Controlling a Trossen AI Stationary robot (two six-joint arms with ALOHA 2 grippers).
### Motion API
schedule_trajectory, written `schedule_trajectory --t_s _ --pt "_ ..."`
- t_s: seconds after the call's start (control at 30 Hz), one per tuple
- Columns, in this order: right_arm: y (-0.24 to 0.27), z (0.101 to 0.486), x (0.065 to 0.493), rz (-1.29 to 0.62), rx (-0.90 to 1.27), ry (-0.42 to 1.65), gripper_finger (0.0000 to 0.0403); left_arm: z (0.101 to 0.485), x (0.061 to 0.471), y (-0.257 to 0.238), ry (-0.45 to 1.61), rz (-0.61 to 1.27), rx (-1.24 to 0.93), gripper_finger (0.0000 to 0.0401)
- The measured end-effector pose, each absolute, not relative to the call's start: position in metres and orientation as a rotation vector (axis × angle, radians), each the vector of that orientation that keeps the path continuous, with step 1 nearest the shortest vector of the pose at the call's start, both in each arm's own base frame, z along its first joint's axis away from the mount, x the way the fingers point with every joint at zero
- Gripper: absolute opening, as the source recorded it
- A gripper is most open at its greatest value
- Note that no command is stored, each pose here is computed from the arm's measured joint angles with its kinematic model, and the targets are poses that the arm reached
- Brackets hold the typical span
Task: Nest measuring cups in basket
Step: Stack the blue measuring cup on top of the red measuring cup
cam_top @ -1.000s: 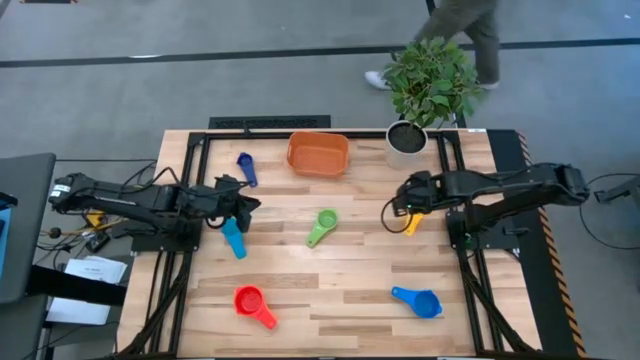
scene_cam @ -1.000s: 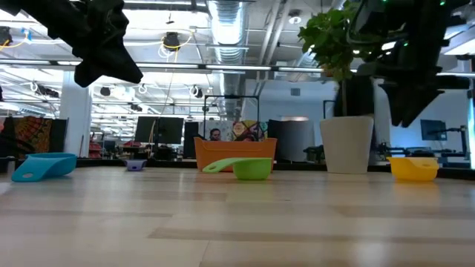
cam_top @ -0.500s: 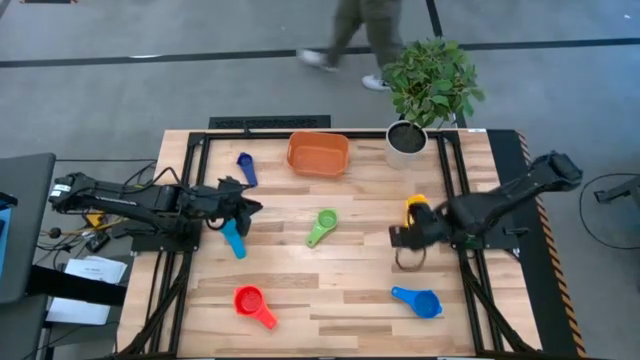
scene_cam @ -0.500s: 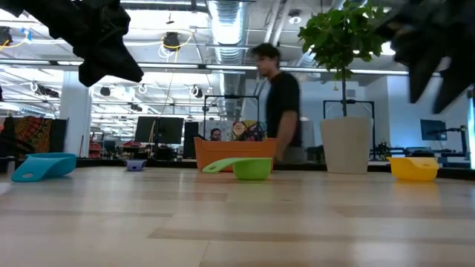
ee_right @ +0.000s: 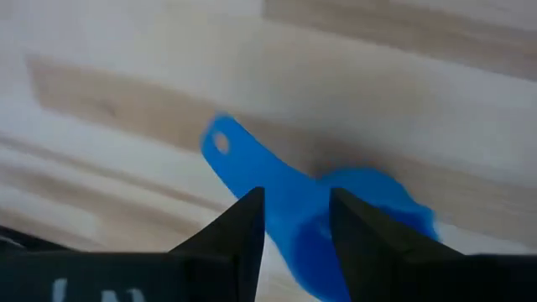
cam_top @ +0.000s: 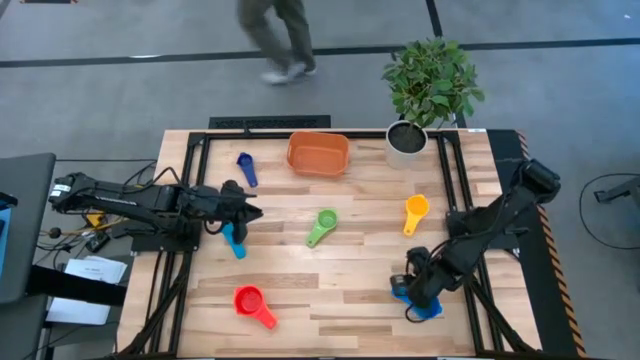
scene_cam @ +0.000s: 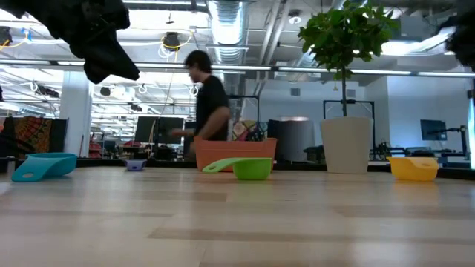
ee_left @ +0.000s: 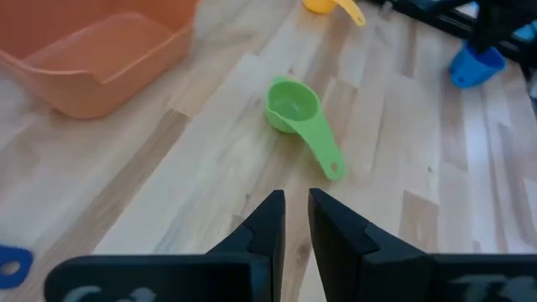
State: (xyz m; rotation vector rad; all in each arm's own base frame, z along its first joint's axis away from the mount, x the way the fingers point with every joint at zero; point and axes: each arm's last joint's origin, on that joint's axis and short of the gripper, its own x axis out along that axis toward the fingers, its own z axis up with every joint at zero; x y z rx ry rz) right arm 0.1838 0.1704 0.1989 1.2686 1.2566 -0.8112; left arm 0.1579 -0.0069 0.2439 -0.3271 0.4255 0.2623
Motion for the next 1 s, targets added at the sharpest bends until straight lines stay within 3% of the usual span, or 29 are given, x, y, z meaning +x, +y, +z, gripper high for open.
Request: schedule_trajectory --t_s 0.33,0.8,1.0 --pt "0.188 0.209 0.158 -0.832 1.103 1.427 0.0144 0.242 0.161 -0.007 0.442 0.243 -0.285 0.0043" --pt "0.198 0.176 0.151 -0.840 0.948 1.485 0.0136 0.236 0.171 -0.007 0.454 0.292 -0.298 0.0043" --pt "0.198 0.171 0.157 -0.849 0.953 1.484 0.0084 0.236 0.173 -0.007 0.450 0.284 -0.312 0.0043"
